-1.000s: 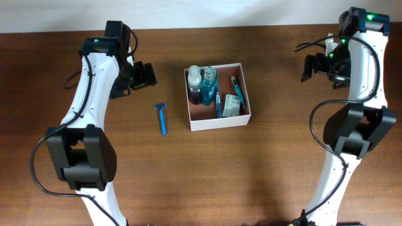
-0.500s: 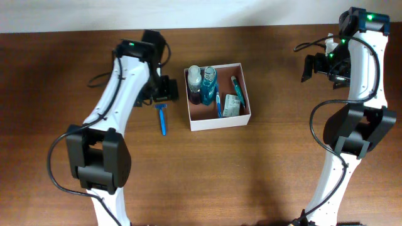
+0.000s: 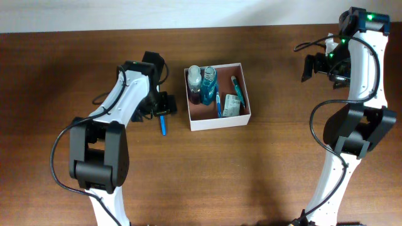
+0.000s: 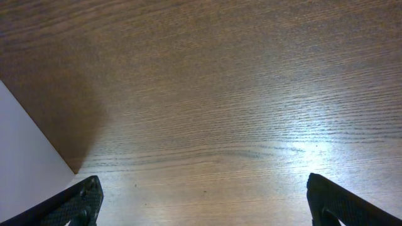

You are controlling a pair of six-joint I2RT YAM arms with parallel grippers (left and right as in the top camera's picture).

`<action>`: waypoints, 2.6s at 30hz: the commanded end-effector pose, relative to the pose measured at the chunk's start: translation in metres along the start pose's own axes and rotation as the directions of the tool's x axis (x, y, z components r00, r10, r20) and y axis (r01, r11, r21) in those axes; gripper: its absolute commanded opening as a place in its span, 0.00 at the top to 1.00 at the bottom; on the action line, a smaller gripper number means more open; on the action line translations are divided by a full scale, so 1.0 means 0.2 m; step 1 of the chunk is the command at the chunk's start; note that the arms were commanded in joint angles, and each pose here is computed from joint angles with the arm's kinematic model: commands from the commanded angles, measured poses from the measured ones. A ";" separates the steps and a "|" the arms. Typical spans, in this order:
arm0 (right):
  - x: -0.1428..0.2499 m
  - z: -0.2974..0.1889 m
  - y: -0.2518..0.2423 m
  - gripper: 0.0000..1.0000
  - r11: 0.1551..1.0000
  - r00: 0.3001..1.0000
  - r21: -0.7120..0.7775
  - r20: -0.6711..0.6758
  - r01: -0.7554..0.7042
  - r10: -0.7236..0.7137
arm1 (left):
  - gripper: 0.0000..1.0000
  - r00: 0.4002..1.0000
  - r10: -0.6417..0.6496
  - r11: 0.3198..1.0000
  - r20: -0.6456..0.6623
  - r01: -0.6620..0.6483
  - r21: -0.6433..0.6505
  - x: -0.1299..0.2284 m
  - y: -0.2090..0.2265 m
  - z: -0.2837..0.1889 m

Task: Pack container
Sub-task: 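Move the left gripper down over the blue razor, then close the left gripper on the razor handle and lift it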

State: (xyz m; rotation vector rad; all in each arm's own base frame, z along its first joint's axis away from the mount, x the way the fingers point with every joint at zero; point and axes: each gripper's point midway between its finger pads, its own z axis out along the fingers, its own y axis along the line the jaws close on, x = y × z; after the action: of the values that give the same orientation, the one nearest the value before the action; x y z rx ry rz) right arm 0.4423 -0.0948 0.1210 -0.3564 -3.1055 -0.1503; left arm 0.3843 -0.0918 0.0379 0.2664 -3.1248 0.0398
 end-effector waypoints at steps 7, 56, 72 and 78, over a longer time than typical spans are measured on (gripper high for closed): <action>0.00 -0.06 -0.01 0.01 1.000 1.000 0.009 0.027 -0.003 0.003 | 0.01 1.000 0.004 1.000 -0.015 -0.004 0.019 0.05 0.01 0.09; 0.00 -0.06 -0.01 0.01 1.000 1.000 0.009 0.027 -0.003 0.003 | 0.66 0.997 0.005 1.000 0.071 -0.006 0.012 0.00 0.02 0.22; 0.00 -0.06 -0.01 0.01 1.000 1.000 0.009 0.027 -0.003 0.003 | 0.99 0.998 0.003 1.000 0.071 -0.004 0.005 0.00 0.03 0.16; 0.00 -0.06 -0.01 0.01 1.000 1.000 0.009 0.027 -0.003 0.003 | 0.99 0.984 -0.001 0.998 0.176 0.012 -0.057 -0.12 0.07 -0.13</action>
State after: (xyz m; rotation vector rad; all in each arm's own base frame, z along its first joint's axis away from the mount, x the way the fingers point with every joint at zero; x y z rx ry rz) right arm 0.4423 -0.0947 0.1210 -0.3558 -3.1056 -0.1509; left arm 0.3763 -0.0801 0.0106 0.2602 -3.1480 -0.0366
